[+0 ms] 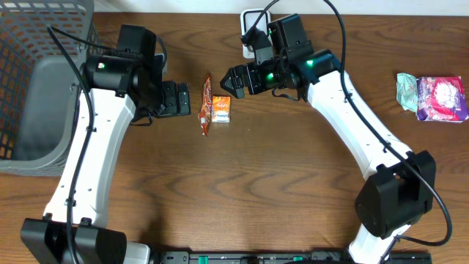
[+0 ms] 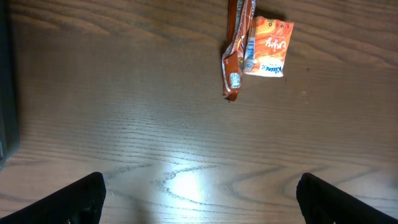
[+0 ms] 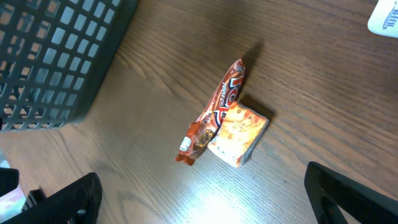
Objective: Scan the item barcode
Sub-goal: 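Lower the right gripper over the orange pack to grasp it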
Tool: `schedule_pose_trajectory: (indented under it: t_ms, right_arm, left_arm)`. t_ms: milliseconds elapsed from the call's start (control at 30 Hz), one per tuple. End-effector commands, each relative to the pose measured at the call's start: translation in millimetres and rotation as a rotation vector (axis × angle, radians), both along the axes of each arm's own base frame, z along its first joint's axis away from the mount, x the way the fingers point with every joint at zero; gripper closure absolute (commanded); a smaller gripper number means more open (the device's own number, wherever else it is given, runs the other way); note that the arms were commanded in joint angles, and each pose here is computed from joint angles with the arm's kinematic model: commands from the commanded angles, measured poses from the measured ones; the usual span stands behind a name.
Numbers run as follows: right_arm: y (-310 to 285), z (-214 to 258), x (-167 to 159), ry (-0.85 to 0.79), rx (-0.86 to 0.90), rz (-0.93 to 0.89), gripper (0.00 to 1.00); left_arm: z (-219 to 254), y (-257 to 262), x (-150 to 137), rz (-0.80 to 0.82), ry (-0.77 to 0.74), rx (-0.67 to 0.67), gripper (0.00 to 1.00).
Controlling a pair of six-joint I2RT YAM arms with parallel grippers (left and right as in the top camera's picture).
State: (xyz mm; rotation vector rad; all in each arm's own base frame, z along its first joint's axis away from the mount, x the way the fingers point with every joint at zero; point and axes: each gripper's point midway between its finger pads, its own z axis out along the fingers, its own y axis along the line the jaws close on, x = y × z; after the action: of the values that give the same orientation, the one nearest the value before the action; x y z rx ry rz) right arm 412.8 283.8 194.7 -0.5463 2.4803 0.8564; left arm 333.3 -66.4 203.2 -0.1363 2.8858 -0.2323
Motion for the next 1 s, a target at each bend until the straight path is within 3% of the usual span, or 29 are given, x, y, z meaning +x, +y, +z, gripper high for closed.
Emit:
schedule_pose_trajectory:
  t_ms: [0,267,533,967]
  right_arm:
    - [3,-4,-4,0.016,0.006,0.011,0.01]
    - [-13,-12,10,-0.024,-0.090,-0.074,0.01]
    - [-52,-26,25,0.011,-0.228,-0.344,0.01]
    - [-37,-24,16,0.055,-0.163,-0.283,0.01]
  left_arm:
    - [-2,2,-1,0.008,0.007,0.009,0.02]
    - [-2,2,-1,0.008,0.007,0.009,0.02]
    - [-2,2,-1,0.008,0.007,0.009,0.02]
    - [-2,2,-1,0.008,0.007,0.009,0.02]
